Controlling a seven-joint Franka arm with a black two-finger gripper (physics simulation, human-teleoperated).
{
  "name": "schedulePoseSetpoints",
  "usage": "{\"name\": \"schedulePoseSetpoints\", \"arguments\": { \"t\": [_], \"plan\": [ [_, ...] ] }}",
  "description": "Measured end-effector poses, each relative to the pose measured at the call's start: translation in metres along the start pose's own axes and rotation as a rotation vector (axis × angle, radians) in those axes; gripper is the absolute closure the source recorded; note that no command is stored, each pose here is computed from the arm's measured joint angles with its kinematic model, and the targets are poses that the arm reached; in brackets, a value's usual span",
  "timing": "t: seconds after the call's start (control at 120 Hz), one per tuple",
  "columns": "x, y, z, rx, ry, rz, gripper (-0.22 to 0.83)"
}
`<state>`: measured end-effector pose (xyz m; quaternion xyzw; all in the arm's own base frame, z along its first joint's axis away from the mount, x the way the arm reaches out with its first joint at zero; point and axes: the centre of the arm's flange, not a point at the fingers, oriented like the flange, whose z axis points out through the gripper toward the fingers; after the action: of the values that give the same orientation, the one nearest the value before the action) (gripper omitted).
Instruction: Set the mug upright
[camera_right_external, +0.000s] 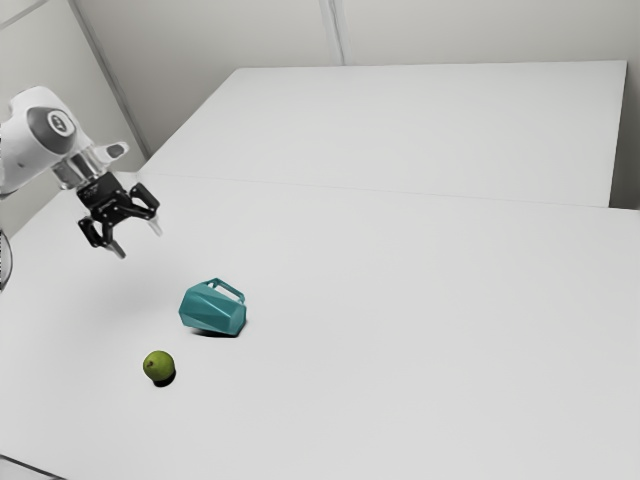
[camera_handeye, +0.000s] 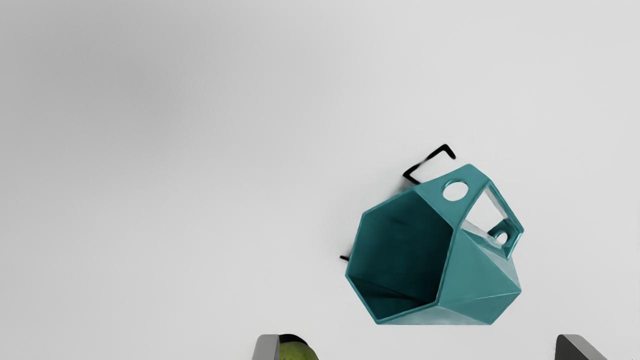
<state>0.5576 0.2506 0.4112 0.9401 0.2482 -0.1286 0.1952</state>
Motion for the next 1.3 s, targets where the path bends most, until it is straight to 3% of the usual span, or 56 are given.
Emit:
{"name": "schedulePoseSetpoints", "arguments": {
  "t": [0.3,0.45,1.05,1.1,1.217,1.3],
  "plan": [
    [0.029,-0.013,0.063,-0.148,-0.112,-0.047,0.00],
    [0.026,-0.024,0.101,-0.221,-0.189,-0.092,0.00],
    [0.025,0.009,0.159,-0.375,-0.301,-0.101,0.01],
    [0.025,0.011,0.160,-0.381,-0.301,-0.101,0.07],
    [0.025,0.012,0.158,-0.381,-0.298,-0.098,0.38],
    [0.025,0.013,0.158,-0.381,-0.297,-0.096,0.54]
  ]
}}
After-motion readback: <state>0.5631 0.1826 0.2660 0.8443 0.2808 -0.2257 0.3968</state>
